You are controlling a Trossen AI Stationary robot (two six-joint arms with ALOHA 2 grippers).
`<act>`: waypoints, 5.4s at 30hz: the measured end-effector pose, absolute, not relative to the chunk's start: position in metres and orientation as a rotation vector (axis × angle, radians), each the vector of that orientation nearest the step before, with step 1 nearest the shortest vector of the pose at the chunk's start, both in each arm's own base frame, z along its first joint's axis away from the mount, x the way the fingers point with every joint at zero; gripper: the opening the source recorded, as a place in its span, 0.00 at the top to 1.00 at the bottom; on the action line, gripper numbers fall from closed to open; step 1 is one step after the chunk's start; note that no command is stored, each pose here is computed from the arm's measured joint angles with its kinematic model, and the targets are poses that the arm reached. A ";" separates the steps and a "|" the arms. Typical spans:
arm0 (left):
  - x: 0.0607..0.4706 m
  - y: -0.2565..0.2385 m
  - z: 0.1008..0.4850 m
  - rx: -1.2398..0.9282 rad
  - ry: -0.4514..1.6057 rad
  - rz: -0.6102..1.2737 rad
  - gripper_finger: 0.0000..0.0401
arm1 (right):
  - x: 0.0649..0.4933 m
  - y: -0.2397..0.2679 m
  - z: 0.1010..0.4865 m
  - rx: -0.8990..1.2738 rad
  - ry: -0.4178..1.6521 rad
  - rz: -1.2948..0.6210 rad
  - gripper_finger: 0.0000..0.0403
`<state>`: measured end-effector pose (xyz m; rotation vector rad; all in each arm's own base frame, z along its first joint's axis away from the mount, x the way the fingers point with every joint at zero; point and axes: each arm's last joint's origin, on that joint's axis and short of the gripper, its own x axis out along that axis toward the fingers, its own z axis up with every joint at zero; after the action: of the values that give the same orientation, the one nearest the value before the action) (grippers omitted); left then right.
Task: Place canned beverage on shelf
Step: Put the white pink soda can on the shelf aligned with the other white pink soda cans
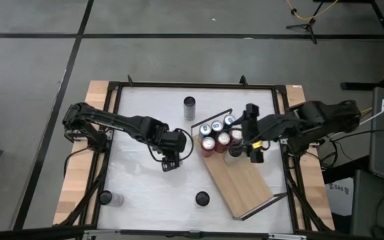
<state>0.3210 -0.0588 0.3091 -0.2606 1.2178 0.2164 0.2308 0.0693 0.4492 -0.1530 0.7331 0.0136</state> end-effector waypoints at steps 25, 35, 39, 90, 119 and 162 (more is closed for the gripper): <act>0.411 -0.079 0.381 -0.367 0.856 0.058 0.40 | 0.163 0.047 0.479 -0.166 0.620 0.063 0.07; 0.447 -0.064 0.343 -0.308 0.978 0.116 0.39 | 0.161 0.047 0.476 -0.174 0.654 0.075 0.07; 0.453 -0.060 0.327 -0.298 1.033 0.149 0.39 | 0.161 0.047 0.476 -0.174 0.654 0.076 0.07; 0.465 -0.068 0.300 -0.216 1.047 0.244 0.28 | 0.160 0.047 0.476 -0.176 0.661 0.076 0.07; 0.477 -0.069 0.308 -0.235 0.896 0.241 0.28 | 0.160 0.047 0.476 -0.176 0.661 0.076 0.07; 0.331 -0.075 0.441 -0.046 0.907 0.321 0.68 | 0.203 0.061 0.456 -0.214 0.764 0.057 0.07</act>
<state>0.3315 -0.0755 0.4410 -0.0462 0.9073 0.3211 0.2027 0.0608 0.4557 -0.2137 0.7645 0.0572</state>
